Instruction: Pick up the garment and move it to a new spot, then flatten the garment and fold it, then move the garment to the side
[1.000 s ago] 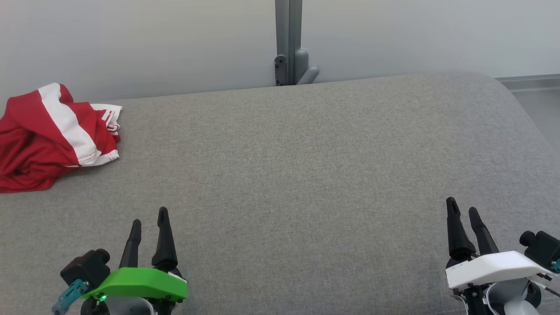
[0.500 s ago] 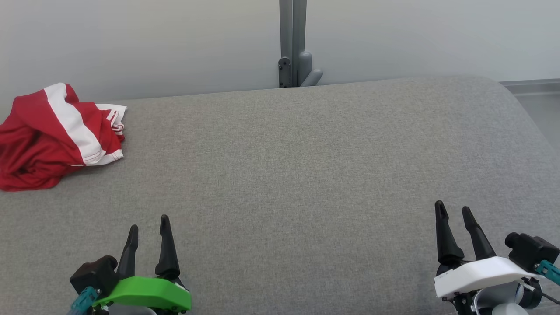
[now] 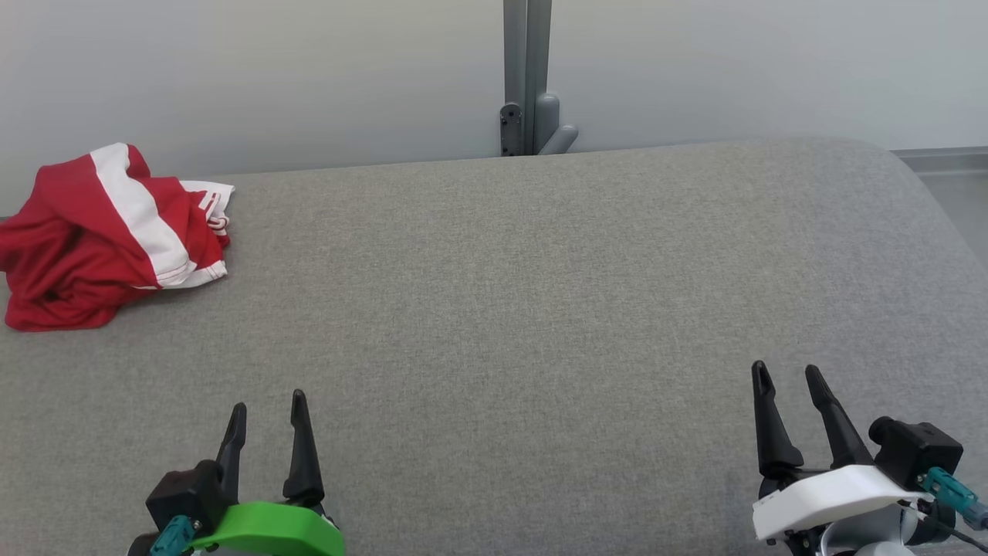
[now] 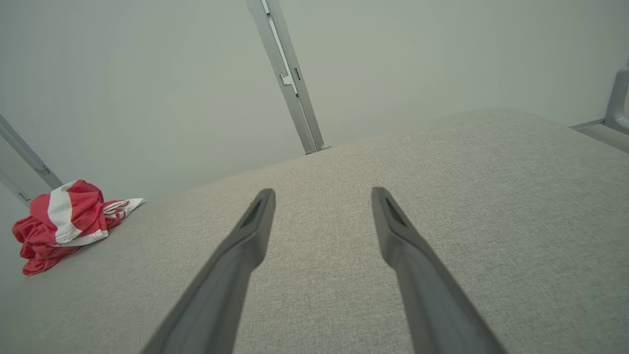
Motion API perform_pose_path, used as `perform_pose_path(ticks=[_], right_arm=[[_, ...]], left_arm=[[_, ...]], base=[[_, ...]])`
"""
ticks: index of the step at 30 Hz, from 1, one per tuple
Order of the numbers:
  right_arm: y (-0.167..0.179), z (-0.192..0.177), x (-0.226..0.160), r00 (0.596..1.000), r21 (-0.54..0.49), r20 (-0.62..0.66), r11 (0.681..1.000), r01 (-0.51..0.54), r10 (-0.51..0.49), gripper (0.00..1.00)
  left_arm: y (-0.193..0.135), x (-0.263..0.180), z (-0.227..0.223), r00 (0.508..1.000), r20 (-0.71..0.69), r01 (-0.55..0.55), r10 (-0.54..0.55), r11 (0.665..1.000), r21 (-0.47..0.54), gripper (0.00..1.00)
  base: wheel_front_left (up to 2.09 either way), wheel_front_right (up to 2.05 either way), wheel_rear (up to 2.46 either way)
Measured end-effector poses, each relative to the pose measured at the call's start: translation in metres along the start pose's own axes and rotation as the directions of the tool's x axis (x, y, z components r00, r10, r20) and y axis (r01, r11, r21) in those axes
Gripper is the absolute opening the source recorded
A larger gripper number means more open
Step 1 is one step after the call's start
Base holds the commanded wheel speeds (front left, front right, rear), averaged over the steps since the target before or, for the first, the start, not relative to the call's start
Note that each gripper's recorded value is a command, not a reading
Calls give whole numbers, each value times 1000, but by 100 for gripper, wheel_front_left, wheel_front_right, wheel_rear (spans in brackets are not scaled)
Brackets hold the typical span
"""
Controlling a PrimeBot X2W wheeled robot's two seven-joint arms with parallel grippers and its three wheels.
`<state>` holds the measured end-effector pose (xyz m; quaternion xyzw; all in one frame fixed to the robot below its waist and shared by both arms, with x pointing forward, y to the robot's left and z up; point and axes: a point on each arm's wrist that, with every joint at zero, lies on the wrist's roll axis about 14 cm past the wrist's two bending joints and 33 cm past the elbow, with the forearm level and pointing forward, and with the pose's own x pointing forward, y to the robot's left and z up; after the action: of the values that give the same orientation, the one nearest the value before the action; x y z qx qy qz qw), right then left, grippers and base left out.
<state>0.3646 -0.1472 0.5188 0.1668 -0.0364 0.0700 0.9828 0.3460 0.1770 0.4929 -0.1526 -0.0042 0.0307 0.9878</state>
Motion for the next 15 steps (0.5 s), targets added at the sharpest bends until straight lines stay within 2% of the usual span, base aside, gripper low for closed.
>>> perform_pose_path(ticks=[15], right_arm=[[14,-2,-3,998,-117,6,992,-56,57,100]], left_arm=[[3,-7,3,1000,26,-1,-2,996,94,100]], base=[[0,0,0]])
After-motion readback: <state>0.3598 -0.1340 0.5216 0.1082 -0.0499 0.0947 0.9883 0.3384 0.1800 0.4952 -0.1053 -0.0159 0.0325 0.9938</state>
